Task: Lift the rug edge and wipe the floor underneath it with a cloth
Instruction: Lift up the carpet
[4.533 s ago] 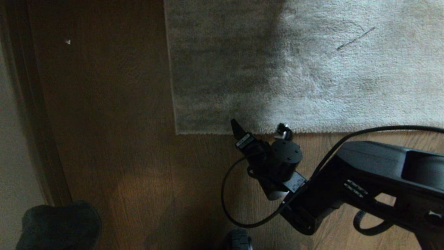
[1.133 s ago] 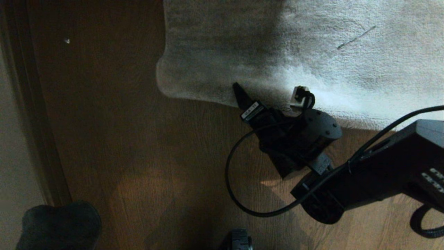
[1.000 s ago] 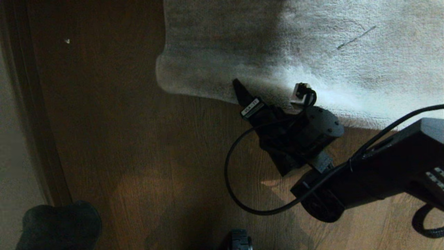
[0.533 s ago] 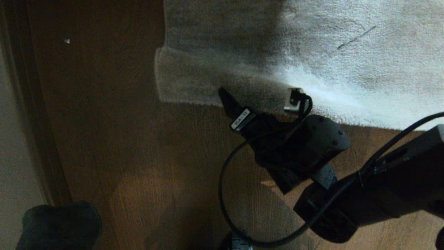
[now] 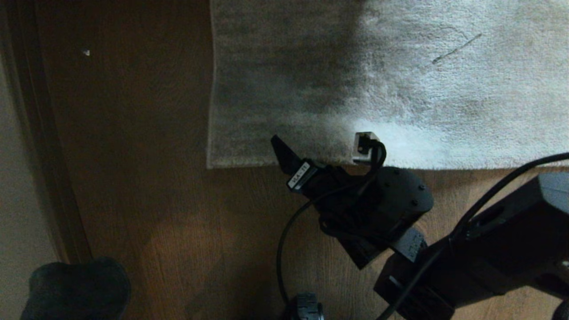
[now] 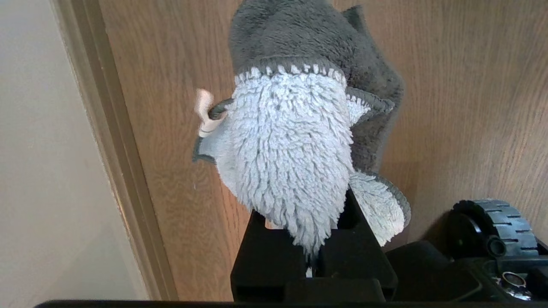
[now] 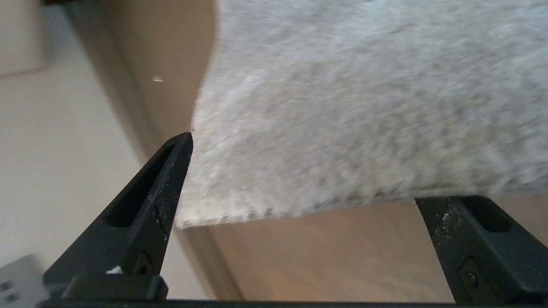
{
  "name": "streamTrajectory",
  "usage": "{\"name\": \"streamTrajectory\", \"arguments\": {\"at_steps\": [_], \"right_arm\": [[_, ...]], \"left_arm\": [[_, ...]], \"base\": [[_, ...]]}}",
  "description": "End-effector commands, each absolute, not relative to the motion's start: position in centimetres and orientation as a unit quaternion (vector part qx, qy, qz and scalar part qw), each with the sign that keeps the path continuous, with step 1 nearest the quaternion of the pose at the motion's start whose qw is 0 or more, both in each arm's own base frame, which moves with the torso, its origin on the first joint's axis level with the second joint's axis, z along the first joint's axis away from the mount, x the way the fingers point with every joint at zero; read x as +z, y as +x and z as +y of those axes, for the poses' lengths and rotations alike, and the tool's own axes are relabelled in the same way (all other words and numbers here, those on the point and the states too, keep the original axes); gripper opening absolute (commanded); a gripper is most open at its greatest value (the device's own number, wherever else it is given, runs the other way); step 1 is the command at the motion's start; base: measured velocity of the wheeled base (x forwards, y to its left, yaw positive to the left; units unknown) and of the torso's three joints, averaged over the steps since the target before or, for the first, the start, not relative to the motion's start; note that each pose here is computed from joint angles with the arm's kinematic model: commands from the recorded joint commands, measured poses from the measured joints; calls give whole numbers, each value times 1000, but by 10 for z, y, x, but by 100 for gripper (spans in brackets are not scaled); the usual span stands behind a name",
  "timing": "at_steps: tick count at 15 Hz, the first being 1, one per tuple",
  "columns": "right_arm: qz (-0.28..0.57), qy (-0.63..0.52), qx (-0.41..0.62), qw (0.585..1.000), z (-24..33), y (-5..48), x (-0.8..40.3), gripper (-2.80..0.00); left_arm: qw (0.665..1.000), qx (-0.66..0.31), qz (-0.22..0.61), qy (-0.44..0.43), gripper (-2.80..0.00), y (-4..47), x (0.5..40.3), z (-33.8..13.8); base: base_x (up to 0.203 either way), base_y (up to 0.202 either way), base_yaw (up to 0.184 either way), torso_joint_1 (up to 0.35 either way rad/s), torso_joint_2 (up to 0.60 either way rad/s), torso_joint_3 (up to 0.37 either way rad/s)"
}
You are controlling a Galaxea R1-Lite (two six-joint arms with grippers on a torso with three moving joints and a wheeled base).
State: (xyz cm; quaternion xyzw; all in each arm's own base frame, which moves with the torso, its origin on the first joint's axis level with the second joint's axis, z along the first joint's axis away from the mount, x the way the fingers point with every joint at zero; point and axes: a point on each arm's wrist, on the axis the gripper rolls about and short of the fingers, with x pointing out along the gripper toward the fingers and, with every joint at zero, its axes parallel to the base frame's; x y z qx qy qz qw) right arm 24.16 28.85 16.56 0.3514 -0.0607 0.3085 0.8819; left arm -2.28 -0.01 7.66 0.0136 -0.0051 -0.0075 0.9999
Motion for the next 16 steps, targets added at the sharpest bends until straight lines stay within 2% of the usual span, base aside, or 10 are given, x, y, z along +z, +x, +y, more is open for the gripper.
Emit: {"name": "streamTrajectory", "arguments": {"at_steps": [1, 10, 16], "right_arm": [[-75, 360, 295, 882, 288, 252, 159, 0], [-115, 413, 193, 883, 284, 291, 157, 0], [-162, 442, 201, 859, 307, 312, 169, 0]], "left_arm": [[1000, -8, -5, 14, -280, -23, 77, 0], [1000, -8, -5, 14, -280, -23, 77, 0], [1000, -8, -5, 14, -280, -23, 77, 0]], "base": [[0, 0, 0, 0, 0, 0], [0, 0, 0, 0, 0, 0], [0, 0, 0, 0, 0, 0]]}}
